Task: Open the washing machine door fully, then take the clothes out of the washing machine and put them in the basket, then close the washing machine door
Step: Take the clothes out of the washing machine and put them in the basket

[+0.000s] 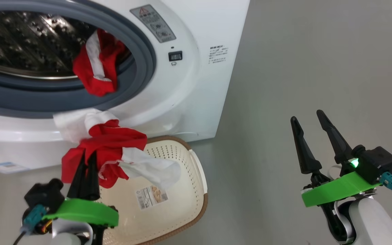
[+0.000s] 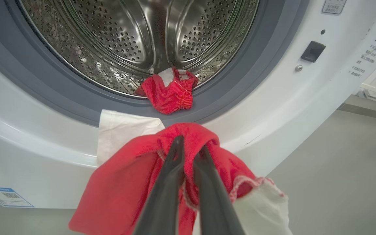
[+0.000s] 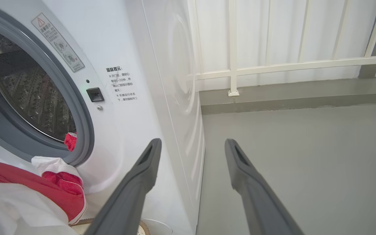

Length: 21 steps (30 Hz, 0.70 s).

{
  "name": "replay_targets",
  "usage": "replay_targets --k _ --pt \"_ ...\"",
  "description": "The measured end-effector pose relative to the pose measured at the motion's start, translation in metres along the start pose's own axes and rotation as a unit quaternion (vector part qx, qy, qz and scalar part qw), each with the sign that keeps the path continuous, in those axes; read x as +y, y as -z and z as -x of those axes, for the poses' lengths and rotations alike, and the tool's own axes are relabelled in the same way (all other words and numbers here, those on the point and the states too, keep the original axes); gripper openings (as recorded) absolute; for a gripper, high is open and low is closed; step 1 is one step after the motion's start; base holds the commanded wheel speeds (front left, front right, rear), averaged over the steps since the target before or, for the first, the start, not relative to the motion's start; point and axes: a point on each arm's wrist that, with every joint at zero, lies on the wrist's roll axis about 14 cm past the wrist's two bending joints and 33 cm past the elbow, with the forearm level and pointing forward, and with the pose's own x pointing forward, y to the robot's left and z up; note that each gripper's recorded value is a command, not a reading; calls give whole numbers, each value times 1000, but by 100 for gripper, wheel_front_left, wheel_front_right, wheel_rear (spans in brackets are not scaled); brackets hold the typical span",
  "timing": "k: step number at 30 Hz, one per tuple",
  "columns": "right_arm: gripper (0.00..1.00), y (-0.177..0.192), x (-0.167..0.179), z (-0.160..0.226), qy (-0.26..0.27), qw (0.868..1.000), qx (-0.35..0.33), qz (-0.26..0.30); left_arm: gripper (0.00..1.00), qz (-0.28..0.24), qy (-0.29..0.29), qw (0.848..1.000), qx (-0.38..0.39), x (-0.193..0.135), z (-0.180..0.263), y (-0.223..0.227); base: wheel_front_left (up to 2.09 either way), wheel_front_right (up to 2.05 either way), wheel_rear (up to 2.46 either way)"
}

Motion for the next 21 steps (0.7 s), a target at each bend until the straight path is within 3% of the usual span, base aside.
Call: replay_targets --k 10,16,21 --pt "100 22 -3 -21 -2 1000 21 -3 0 29 -12 990 138 12 -21 86 0 0 0" --pt "100 33 -6 -32 -2 1000 31 -4 0 55 -30 964 260 18 -13 148 0 0 0" --pt "100 39 -20 -31 17 999 38 1 0 64 -31 933 353 11 -6 191 0 0 0"
